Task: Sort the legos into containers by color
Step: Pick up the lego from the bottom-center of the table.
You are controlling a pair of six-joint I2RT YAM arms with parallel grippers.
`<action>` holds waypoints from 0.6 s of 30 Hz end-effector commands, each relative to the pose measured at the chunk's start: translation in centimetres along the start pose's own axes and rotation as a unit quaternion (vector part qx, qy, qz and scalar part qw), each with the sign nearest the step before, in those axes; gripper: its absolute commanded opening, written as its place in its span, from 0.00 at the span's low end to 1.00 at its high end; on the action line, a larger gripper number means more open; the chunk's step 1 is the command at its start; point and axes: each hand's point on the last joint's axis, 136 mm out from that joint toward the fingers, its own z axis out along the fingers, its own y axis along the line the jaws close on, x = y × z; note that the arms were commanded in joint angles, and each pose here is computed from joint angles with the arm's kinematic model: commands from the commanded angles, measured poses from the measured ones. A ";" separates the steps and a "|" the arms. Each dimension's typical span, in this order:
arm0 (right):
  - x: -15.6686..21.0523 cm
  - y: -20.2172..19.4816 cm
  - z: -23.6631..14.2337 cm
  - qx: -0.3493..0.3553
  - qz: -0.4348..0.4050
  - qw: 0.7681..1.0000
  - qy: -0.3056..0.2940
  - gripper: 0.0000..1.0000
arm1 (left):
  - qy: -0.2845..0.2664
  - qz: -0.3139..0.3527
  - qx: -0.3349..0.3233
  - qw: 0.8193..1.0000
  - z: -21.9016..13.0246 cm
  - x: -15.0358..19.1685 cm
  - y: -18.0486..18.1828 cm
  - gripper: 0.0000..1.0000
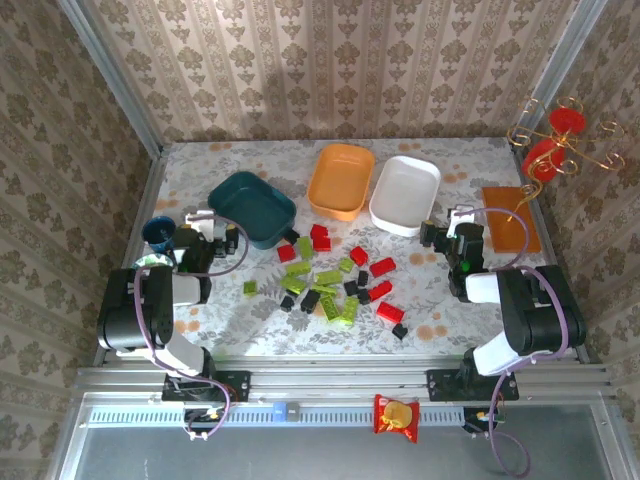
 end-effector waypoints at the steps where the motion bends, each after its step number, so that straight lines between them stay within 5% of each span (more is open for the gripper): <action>1: -1.3 -0.1 0.1 0.003 -0.004 1.000 -0.019 1.00 | -0.008 0.006 0.000 1.000 0.2 -0.7 -0.1 1.00; 18: -1.3 -0.1 0.0 0.003 -0.004 1.000 -0.020 1.00 | -0.007 0.004 0.000 1.000 0.2 -0.6 -0.1 1.00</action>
